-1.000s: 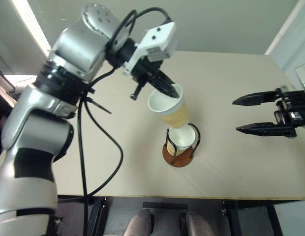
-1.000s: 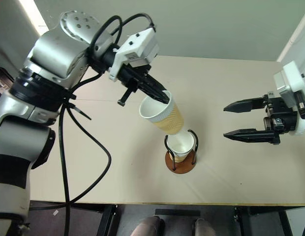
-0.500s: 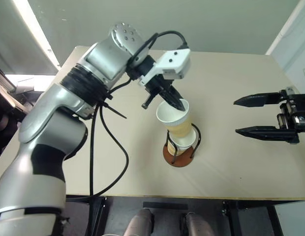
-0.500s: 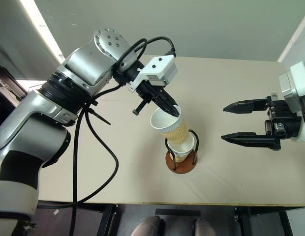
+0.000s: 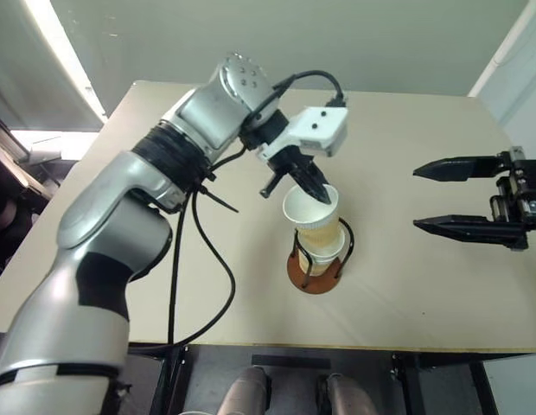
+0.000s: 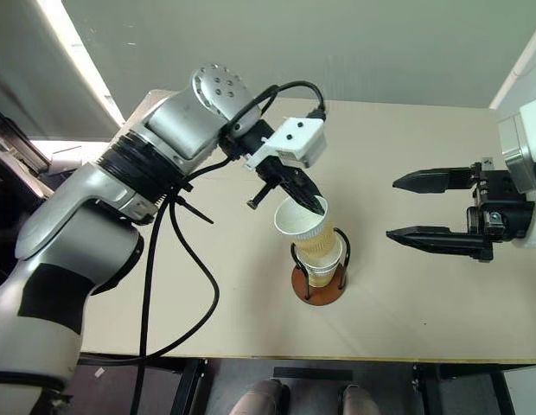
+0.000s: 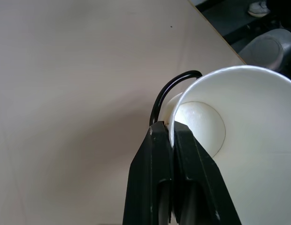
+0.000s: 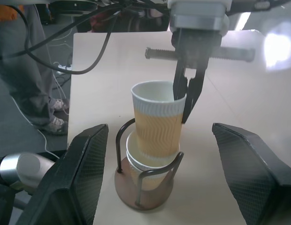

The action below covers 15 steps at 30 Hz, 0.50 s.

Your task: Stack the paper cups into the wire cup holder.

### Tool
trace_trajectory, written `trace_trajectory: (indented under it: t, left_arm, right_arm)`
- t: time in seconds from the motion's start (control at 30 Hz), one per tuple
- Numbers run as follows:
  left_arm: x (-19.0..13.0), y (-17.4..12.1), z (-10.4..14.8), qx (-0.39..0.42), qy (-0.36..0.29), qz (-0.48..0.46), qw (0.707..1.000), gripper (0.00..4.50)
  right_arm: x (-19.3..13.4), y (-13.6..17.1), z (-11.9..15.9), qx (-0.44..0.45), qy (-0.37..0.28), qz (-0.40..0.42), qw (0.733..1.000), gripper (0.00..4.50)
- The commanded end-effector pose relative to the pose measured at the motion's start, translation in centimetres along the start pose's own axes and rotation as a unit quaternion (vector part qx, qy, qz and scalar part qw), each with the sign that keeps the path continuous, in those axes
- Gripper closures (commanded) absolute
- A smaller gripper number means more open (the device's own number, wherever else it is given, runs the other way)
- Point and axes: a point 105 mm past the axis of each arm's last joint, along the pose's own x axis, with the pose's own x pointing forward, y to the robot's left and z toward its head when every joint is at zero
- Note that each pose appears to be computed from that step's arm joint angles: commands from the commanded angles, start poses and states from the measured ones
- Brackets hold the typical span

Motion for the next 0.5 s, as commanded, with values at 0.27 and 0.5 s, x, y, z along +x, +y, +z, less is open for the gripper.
trace_trajectory:
  t: [0.27, 0.5]
  left_arm:
    - [0.88, -0.27, 0.42, 0.019, -0.001, -0.022, 1.0, 4.47]
    - [0.4, 0.07, 0.04, 0.016, 0.003, -0.004, 1.0, 2.14]
  right_arm:
    - [-0.44, 0.22, 1.03, -0.027, 0.0, -0.012, 1.0, 0.83]
    - [-0.29, 0.05, 0.87, -0.025, 0.003, -0.01, 1.0, 0.83]
